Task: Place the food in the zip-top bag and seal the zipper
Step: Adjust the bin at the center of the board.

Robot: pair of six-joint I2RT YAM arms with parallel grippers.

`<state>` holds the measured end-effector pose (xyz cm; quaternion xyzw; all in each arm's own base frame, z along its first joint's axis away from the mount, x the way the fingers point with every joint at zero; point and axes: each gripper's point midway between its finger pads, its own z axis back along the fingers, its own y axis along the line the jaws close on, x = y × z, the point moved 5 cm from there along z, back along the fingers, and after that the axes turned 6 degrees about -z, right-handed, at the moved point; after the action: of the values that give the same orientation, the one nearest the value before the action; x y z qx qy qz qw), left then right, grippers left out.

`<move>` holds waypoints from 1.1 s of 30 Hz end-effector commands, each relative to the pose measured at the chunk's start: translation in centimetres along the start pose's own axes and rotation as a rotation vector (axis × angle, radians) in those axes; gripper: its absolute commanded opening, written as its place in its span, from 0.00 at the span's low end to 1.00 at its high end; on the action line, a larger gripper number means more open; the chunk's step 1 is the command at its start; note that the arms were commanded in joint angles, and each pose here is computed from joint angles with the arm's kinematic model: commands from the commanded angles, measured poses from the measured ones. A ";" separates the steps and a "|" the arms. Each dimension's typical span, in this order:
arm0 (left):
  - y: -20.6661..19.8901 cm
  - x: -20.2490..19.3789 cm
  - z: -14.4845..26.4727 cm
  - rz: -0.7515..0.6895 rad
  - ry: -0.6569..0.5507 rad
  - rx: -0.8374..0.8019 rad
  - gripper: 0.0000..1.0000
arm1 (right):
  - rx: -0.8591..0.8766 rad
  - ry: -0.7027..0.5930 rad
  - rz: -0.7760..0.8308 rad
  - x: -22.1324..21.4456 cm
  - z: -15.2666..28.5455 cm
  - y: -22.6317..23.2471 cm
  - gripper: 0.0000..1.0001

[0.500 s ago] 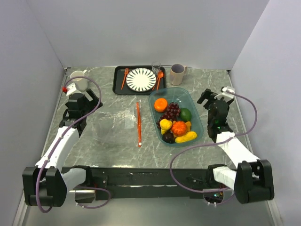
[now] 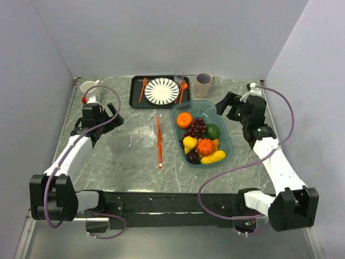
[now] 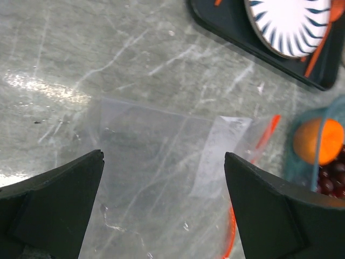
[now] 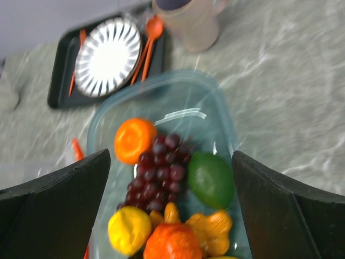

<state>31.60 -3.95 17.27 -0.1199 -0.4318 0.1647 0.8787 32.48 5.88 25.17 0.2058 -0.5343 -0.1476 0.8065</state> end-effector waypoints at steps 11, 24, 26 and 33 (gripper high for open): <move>-3.7 1.4 3.9 -0.030 -0.064 -0.208 0.99 | 0.050 0.365 0.004 -4.6 -3.5 0.5 1.00; -9.8 -0.5 3.3 -0.123 0.013 -0.325 0.99 | -0.132 0.502 -0.063 -7.3 -7.9 -2.4 1.00; -11.2 -0.9 3.8 -0.158 -0.005 -0.408 0.99 | -0.191 0.505 -0.073 -7.7 -8.1 -3.4 1.00; -12.8 -2.1 4.3 -0.191 0.019 -0.452 0.99 | -0.357 0.478 -0.061 -7.4 -8.1 -6.7 1.00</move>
<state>29.03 -15.31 21.04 -0.2605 -0.4352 -0.0055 0.8618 36.02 7.67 12.80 0.1706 -0.2689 -0.1731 0.9320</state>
